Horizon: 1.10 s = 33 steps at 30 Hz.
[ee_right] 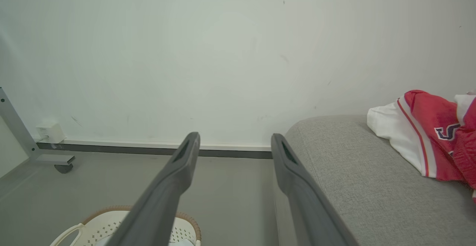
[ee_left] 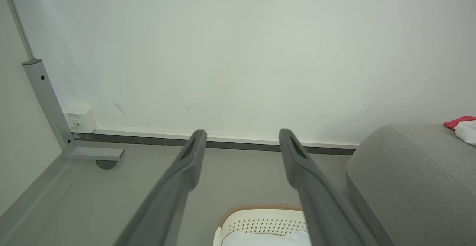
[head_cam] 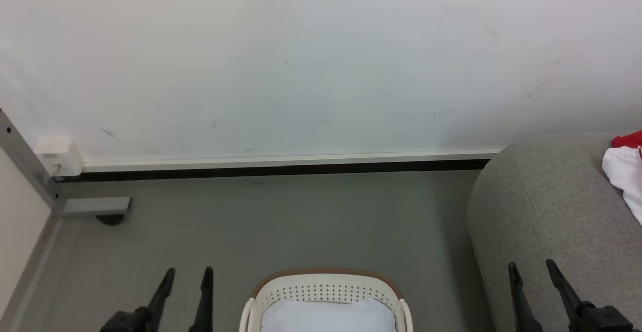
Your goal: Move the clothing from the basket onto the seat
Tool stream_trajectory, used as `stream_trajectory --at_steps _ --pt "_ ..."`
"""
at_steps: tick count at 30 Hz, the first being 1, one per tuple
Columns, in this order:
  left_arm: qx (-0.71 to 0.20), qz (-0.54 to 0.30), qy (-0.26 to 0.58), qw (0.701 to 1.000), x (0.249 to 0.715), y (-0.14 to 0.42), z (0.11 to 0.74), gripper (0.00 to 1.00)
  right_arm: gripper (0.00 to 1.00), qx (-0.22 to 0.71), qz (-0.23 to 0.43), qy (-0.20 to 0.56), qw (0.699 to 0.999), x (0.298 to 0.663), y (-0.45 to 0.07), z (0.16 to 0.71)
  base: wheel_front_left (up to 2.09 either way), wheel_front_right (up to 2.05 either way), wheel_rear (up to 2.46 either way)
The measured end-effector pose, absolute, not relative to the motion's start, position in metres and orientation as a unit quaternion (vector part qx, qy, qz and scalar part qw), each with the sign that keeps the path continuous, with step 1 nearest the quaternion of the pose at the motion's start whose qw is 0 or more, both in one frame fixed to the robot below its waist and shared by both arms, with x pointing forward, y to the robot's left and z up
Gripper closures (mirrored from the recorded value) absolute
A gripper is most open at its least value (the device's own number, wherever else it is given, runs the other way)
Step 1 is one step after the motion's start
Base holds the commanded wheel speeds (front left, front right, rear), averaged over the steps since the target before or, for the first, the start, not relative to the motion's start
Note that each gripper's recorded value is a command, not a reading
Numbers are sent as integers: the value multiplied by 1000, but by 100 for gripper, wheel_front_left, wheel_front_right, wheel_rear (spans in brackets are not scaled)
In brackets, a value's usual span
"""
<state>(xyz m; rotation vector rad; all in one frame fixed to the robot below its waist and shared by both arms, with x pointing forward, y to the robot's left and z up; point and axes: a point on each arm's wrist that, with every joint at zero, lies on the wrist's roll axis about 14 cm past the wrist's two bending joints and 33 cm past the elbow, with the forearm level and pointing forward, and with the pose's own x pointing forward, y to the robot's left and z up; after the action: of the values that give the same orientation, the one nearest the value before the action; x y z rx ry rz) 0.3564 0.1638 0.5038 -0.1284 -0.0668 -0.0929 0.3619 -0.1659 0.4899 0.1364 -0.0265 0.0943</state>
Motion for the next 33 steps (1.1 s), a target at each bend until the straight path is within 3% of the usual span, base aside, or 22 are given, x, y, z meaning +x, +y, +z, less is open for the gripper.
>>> stream_trajectory --at_steps 8,9,17,33 --pt "-66 -62 -31 995 363 153 503 0 0 68 31 -12 997 358 -176 488 0 0 0" --pt "-66 -65 -31 995 364 151 502 100 100 69 30 -12 997 358 -177 488 0 0 0" --pt "-79 -59 19 995 353 149 472 100 100 86 22 38 995 345 -175 459 0 0 0" --pt "-219 -13 43 975 358 166 468 100 100 225 -17 48 973 349 -187 458 0 0 0"
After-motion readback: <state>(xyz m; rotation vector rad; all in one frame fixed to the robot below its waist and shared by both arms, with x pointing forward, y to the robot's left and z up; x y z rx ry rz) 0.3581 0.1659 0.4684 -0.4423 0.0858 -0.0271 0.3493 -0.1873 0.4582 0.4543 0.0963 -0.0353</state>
